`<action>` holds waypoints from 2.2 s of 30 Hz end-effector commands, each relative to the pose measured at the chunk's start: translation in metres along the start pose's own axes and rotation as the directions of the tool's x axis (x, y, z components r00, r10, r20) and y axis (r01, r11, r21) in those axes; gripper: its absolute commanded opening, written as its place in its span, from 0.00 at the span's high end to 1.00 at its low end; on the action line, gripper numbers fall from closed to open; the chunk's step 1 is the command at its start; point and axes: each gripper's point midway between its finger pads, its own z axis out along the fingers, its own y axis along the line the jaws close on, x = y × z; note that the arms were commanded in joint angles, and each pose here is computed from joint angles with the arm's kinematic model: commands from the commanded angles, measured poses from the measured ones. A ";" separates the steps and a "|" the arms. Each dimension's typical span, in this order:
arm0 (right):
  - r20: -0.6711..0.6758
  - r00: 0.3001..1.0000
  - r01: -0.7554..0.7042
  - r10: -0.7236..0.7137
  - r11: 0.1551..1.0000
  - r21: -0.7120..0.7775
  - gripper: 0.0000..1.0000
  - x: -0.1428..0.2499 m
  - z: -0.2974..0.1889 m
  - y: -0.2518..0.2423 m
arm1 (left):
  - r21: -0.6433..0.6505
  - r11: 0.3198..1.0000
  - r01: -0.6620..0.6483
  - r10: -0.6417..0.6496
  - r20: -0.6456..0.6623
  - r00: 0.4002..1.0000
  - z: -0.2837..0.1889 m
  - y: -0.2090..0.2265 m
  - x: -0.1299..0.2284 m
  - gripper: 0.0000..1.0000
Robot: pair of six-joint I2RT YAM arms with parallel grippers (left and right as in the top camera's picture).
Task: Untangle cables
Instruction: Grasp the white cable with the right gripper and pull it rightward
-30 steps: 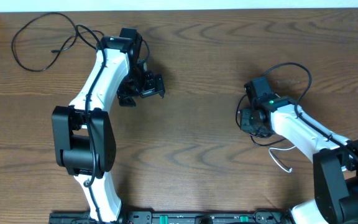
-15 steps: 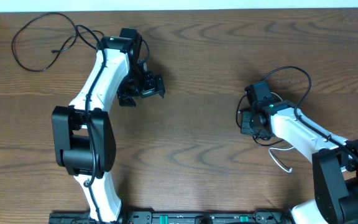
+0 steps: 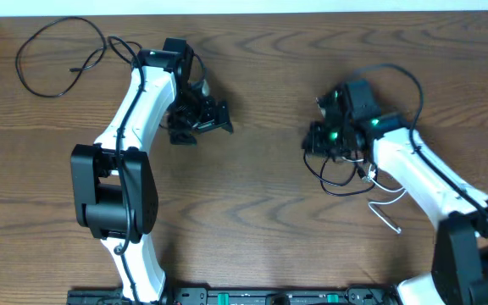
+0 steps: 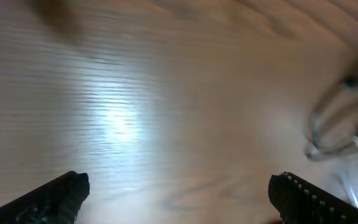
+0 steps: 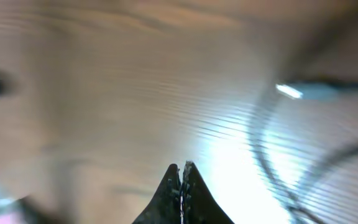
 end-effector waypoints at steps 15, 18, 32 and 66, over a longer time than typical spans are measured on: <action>0.207 0.976 -0.193 0.063 0.686 0.701 0.49 -0.001 -0.114 -0.118 | 0.135 0.977 -0.164 0.170 -0.031 0.985 0.001 -0.020 0.009 0.02; 0.168 0.980 -0.198 0.110 0.652 0.732 0.44 0.004 -0.100 -0.143 | 0.135 0.977 -0.165 0.170 -0.030 0.985 0.001 -0.020 0.009 0.02; -0.011 0.954 -0.228 0.298 0.751 0.620 0.36 0.021 -0.011 -0.163 | 0.134 0.977 -0.165 0.171 -0.030 0.985 0.001 -0.020 0.009 0.02; 0.250 0.837 -0.527 0.487 0.593 0.610 0.83 0.005 -0.024 -0.193 | 0.135 0.976 -0.170 0.174 -0.023 0.984 0.001 -0.021 0.008 0.02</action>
